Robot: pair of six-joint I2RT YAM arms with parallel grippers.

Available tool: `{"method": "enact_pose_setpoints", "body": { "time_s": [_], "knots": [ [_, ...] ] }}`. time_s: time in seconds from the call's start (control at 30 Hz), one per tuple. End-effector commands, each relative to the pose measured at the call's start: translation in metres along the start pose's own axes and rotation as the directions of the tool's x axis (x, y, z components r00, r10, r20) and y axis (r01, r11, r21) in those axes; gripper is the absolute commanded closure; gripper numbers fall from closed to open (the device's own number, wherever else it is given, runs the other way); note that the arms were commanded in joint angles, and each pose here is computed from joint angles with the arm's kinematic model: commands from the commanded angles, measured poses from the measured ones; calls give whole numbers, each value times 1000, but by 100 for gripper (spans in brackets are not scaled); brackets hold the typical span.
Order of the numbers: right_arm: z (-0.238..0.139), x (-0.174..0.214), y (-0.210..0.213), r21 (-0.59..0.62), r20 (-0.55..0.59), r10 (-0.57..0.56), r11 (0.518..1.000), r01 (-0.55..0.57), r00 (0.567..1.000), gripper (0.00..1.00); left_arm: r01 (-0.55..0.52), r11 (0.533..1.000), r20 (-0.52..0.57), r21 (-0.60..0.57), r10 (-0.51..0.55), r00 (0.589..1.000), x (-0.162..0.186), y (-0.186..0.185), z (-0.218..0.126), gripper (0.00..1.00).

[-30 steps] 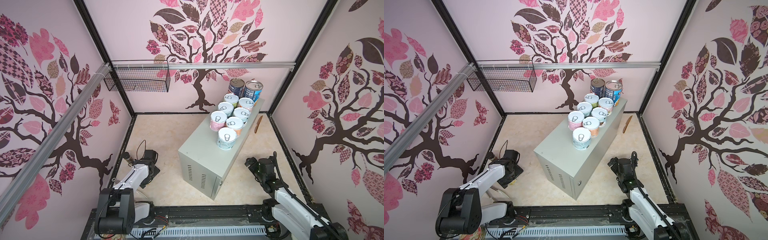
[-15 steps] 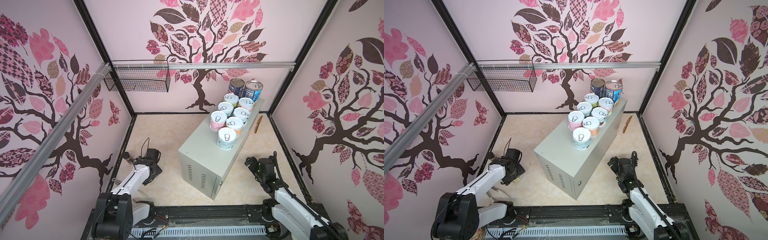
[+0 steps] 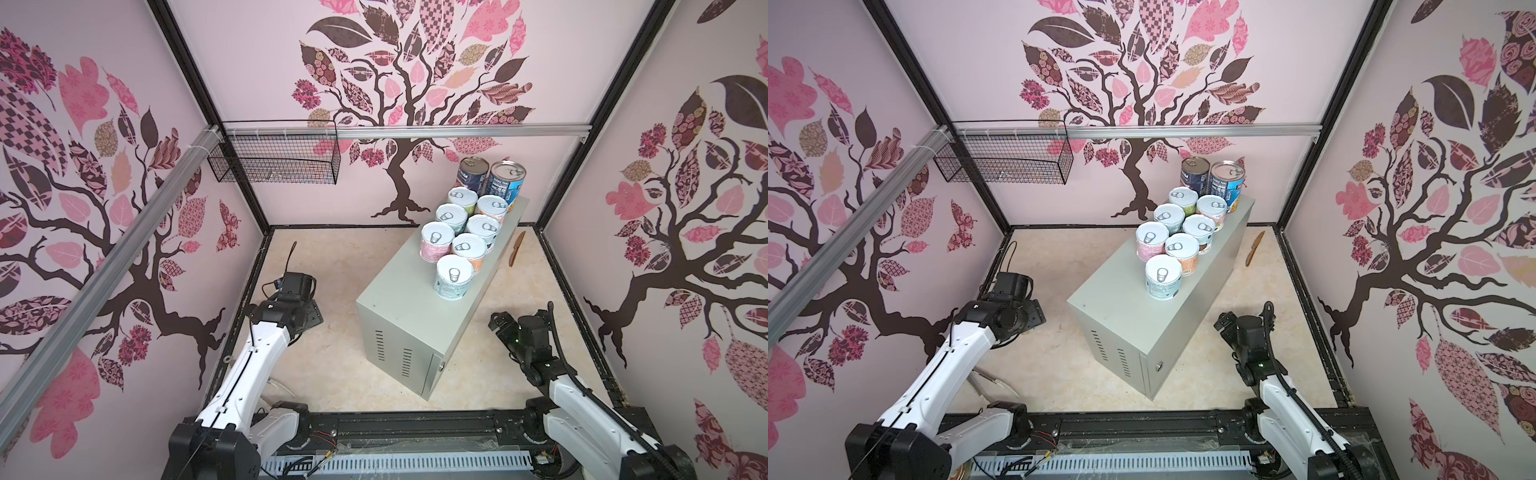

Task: Place and organize the canned foods onto the counter
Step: 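Lift the yellow-labelled can with the left gripper toward the box, then carry the yellow can over the box top and set it before the cans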

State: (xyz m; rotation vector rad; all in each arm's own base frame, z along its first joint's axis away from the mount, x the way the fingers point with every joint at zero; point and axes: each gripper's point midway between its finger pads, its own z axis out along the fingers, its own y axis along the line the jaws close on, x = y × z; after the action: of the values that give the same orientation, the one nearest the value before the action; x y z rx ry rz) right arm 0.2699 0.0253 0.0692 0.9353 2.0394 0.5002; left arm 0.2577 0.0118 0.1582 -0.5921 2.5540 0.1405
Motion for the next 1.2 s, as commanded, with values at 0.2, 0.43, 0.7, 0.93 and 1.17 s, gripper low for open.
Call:
{"method": "enact_pose_setpoints", "body": {
  "time_s": [0.2,0.43,0.7,0.93,1.17],
  "knots": [
    [1,4,2,-29,-4,-9,1000,9,1000,0,-176,978,137,109,161,977,-36,-9,-77,43],
    [2,4,3,-38,-5,-13,999,12,1000,0,-253,948,167,191,223,960,-42,-18,-113,45],
    [5,10,4,-48,-29,-7,999,6,1000,0,-402,888,271,224,339,901,-57,-55,-168,47],
    [5,12,6,-62,-39,-5,998,3,999,0,-547,818,371,178,459,807,-69,-100,-214,47],
    [6,13,6,-65,-44,-6,998,3,999,0,-635,763,441,121,532,723,-79,-127,-251,46]
  ]
}}
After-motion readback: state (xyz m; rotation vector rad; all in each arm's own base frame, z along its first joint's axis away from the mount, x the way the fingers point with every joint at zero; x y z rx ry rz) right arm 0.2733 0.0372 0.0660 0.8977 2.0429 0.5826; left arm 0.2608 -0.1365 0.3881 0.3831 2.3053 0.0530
